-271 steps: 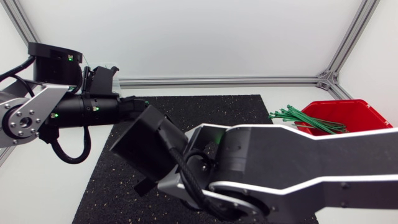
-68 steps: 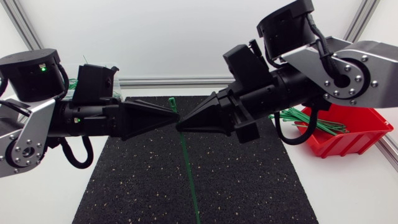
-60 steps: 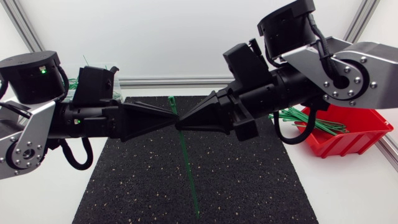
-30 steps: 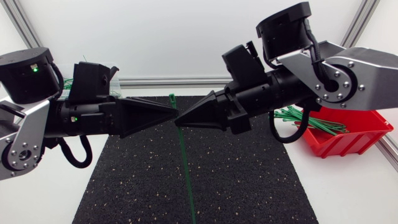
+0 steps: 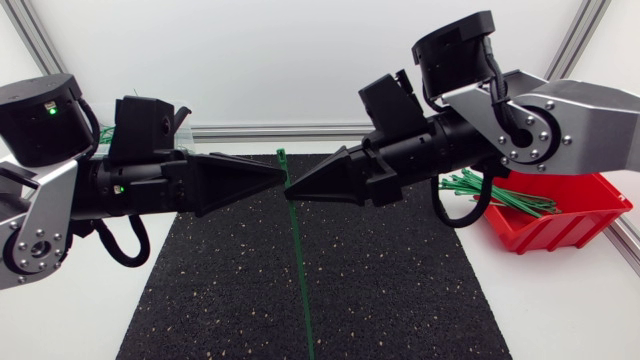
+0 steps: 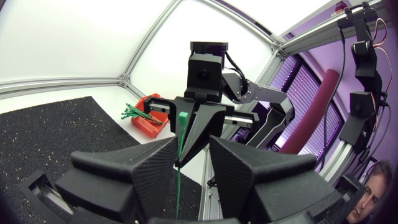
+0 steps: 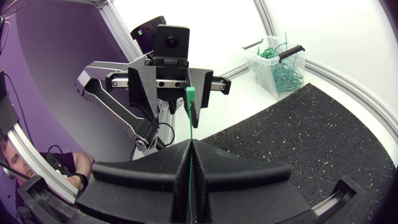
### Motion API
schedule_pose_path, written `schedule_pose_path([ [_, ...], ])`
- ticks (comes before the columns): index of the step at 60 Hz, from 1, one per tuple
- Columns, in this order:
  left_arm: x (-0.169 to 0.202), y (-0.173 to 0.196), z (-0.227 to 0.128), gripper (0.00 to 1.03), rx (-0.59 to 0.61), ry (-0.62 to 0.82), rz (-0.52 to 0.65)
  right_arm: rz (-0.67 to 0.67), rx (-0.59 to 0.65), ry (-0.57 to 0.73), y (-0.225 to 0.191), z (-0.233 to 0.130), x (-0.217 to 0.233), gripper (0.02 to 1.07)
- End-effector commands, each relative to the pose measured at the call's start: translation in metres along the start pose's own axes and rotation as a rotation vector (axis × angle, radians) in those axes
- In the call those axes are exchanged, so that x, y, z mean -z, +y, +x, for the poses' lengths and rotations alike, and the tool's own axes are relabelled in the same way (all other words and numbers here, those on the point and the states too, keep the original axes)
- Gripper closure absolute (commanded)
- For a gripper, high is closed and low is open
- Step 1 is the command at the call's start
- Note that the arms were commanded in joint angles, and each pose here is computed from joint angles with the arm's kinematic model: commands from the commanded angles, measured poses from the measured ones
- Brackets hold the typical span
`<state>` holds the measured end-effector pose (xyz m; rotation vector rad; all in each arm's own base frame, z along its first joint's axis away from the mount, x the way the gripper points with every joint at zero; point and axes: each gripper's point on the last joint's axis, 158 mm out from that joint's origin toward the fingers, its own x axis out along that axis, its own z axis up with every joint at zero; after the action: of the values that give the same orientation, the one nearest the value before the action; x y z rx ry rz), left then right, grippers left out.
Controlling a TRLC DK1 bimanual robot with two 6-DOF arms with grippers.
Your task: Take a green cable tie from the red box, thread the tail through the head to close it, then place it in the transparent bin on the left.
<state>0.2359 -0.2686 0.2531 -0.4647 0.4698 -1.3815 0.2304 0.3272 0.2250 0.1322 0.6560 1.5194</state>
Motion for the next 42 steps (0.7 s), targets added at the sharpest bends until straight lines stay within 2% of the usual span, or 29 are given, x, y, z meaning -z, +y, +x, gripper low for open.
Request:
schedule_pose_path([
  [1, 0.0064, 0.0048, 0.0017, 0.75, -0.004, 0.004, -0.038, 0.044, -0.010, 0.010, -0.0051, 0.0025, 0.0097, 1.01],
  [6, 0.0069, 0.0062, 0.0020, 0.79, -0.006, 0.004, -0.041, 0.043, -0.010, 0.005, -0.0048, 0.0023, 0.0082, 1.01],
  [15, 0.0081, 0.0096, 0.0026, 0.79, -0.011, 0.007, -0.048, 0.043, -0.009, 0.004, -0.0046, 0.0015, 0.0080, 1.01],
  [17, 0.0078, 0.0098, 0.0026, 0.83, -0.012, 0.005, -0.048, 0.044, -0.009, 0.004, -0.0047, 0.0016, 0.0086, 1.01],
  [28, 0.0073, 0.0115, 0.0027, 0.84, -0.019, 0.002, -0.049, 0.048, -0.009, 0.006, -0.0052, 0.0019, 0.0095, 1.01],
  [42, 0.0057, 0.0094, 0.0026, 0.93, -0.015, -0.005, -0.036, 0.054, -0.010, 0.011, -0.0063, 0.0033, 0.0116, 1.01],
])
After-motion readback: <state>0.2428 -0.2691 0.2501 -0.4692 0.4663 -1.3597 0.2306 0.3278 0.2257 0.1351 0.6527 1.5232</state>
